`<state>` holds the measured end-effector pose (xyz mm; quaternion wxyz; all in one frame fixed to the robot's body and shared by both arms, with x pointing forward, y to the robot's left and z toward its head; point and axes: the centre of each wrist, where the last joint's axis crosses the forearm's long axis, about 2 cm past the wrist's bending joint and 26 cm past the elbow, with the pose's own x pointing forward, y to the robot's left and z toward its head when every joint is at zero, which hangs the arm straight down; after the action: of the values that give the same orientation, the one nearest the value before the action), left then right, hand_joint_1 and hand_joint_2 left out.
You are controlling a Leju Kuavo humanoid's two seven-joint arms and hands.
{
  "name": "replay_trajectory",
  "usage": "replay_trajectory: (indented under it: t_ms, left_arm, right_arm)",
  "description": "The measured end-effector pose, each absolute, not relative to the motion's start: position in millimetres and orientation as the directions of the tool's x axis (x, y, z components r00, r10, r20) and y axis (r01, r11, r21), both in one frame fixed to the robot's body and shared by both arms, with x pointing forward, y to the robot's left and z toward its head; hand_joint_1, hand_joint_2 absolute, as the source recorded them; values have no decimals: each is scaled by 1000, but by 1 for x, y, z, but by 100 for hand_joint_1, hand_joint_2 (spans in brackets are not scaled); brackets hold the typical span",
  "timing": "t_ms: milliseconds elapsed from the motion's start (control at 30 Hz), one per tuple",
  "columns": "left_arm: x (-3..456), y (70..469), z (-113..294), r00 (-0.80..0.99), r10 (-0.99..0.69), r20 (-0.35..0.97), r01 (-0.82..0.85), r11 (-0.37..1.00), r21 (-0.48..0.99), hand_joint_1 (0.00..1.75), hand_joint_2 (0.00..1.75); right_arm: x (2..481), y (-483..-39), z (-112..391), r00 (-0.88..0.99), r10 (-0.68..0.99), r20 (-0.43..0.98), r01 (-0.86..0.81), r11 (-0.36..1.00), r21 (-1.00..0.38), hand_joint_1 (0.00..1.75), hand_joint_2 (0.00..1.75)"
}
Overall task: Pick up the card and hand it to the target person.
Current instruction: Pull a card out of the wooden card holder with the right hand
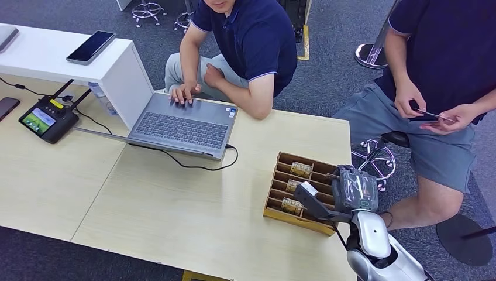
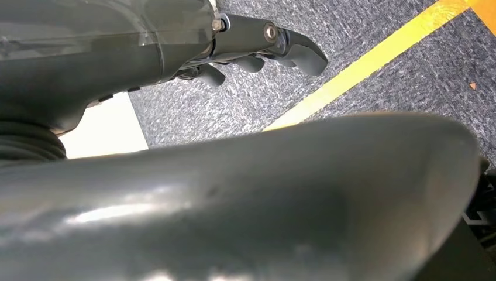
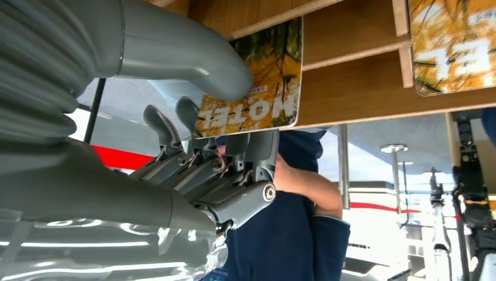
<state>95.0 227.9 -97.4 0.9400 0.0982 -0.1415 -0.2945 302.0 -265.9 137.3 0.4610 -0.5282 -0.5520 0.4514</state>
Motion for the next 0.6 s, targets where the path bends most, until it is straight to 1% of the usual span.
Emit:
replay_trajectory:
  t_ms: [133,333,600]
  left_arm:
    - [95,228,-97,786,-582,209,526,807,268,0,0]
    - [95,228,-97,786,-582,211,525,807,269,0,0]
    - [95,228,-97,781,-585,220,521,804,287,0,0]
  right_arm:
    - [302,-266,137,-19,999,40,179,43,-983,147,175]
    - [302,-266,138,-21,998,55,190,58,-980,156,175]
    - [301,-266,137,-23,998,62,195,65,-979,155,175]
